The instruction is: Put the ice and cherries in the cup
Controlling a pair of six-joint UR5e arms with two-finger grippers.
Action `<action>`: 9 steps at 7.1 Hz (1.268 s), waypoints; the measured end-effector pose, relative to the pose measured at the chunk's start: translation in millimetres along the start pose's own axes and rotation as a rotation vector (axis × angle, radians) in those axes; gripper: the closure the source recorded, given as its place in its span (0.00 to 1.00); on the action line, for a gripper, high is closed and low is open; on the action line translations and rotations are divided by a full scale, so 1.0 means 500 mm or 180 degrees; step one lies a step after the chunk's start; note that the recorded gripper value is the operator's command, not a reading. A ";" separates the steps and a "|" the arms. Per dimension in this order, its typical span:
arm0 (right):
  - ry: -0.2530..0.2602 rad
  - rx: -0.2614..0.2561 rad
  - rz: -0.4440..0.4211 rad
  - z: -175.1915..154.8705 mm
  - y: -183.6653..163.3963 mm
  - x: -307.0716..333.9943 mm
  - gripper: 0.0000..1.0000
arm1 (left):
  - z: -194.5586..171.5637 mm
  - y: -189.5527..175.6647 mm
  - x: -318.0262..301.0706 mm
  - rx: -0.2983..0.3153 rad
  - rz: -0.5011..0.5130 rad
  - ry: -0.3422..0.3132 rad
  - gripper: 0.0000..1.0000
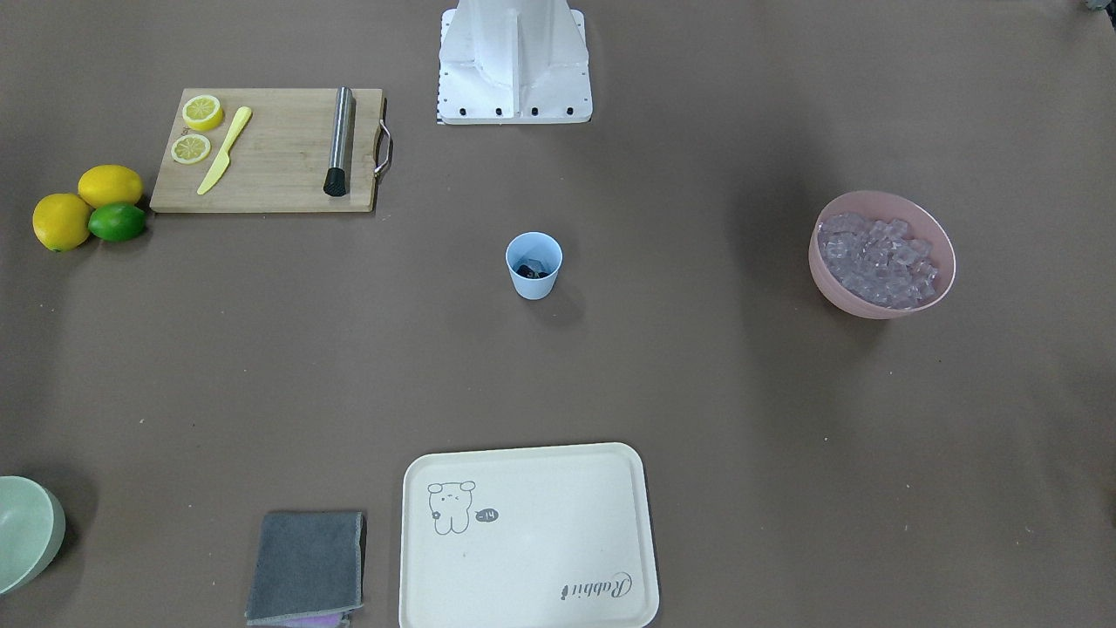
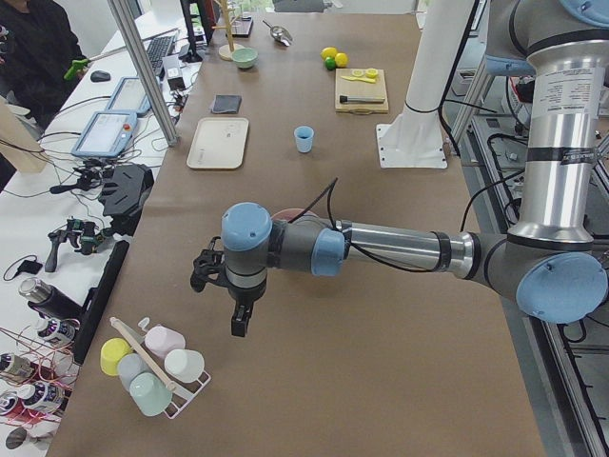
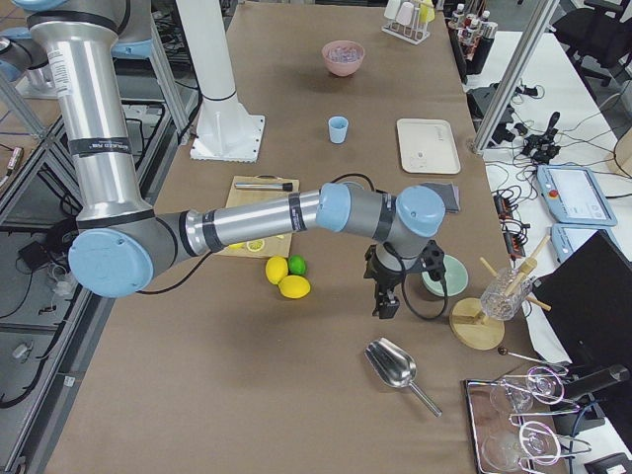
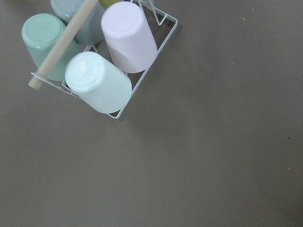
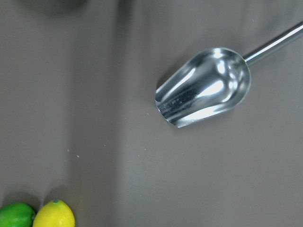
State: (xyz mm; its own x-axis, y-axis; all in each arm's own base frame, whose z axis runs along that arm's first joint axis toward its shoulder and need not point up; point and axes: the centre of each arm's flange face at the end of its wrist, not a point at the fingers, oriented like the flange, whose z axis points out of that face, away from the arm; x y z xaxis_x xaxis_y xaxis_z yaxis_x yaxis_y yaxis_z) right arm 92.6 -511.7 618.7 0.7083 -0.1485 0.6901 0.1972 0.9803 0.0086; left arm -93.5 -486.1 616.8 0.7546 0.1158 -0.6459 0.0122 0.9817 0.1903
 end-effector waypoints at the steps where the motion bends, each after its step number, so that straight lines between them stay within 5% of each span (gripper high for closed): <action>1: -0.0015 -0.0022 0.0058 0.028 0.034 0.030 0.00 | 0.014 0.031 -0.011 0.0040 0.0047 -0.0003 0.02; 9: -0.0004 0.0109 0.0151 0.007 0.054 0.019 0.00 | 0.037 0.091 -0.033 0.0017 0.0034 -0.0027 0.02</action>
State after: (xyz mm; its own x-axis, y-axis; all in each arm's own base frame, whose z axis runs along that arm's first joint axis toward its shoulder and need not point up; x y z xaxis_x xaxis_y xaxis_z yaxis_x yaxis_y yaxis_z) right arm 102.1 -486.2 628.1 0.7154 -0.1017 0.6912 0.1400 0.9901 0.0007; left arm -93.6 -446.1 649.7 0.7602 0.1249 -0.6376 0.0076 0.9796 0.2009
